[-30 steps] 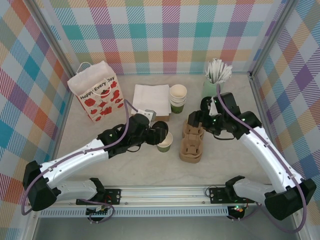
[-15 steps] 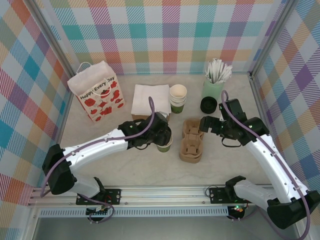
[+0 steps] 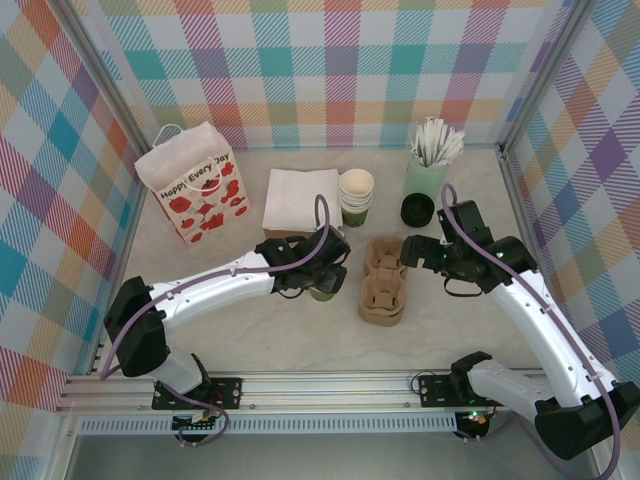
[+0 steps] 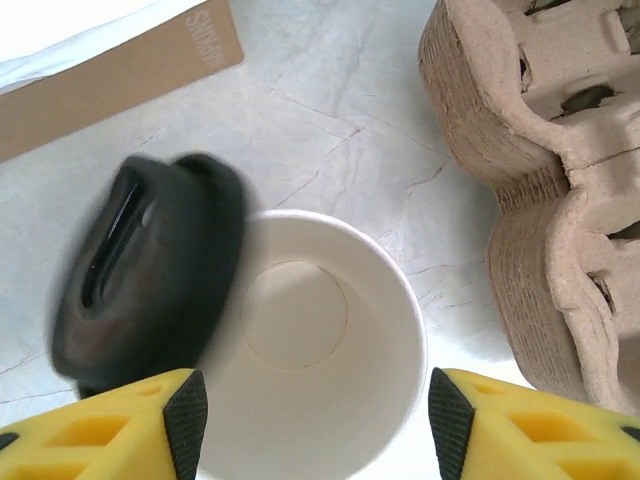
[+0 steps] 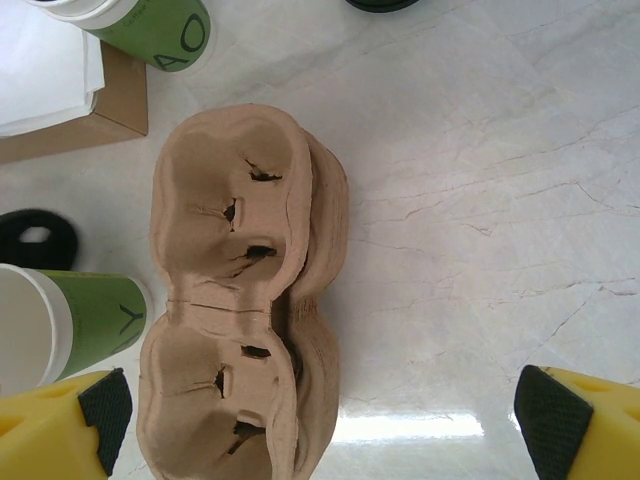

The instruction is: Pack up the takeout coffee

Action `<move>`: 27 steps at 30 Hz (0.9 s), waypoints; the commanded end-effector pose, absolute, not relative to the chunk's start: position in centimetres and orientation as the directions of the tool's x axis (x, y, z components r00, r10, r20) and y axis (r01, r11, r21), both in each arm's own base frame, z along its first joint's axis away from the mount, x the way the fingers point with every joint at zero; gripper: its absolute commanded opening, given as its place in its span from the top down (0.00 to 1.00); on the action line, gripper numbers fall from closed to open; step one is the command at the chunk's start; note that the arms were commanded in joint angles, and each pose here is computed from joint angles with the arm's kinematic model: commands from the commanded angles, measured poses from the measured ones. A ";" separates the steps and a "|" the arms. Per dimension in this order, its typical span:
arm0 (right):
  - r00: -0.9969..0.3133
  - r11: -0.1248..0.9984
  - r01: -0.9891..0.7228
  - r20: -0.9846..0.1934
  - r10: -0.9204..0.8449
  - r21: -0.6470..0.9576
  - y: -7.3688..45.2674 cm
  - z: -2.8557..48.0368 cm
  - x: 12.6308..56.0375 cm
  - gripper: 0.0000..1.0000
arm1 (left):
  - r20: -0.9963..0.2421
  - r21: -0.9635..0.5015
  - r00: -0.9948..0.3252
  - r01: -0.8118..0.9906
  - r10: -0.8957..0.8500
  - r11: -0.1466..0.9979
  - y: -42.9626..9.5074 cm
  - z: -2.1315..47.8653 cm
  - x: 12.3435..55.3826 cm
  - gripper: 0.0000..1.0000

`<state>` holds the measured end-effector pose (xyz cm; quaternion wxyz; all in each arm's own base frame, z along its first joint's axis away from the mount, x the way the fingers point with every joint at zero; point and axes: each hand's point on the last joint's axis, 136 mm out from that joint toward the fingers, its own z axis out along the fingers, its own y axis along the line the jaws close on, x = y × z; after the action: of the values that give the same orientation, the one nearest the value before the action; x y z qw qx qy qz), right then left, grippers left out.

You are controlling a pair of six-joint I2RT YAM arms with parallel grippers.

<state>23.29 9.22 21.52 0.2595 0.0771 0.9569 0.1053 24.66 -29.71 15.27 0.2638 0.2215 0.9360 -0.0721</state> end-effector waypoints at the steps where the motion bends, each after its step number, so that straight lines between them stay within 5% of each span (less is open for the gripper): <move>1: -0.855 0.969 0.092 -0.481 0.194 0.228 8.8 21.3 22.9 0.00 | -0.516 0.015 -0.755 0.464 0.405 0.886 -29.7 15.4 24.5 0.38; 14: -0.857 0.966 0.081 -0.478 0.193 0.245 9.2 21.4 22.9 0.00 | -0.536 -0.024 -0.755 0.460 0.377 0.887 -30.4 15.9 24.7 0.38; 27: -0.865 0.964 0.070 -0.465 0.187 0.257 9.6 21.3 23.0 0.00 | -0.591 -0.092 -0.785 0.293 0.185 0.952 -26.3 19.4 25.6 0.22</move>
<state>23.13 9.58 21.47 0.2541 0.0739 0.9575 0.1149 25.22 -28.38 17.76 0.2865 0.1665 0.9391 -0.0913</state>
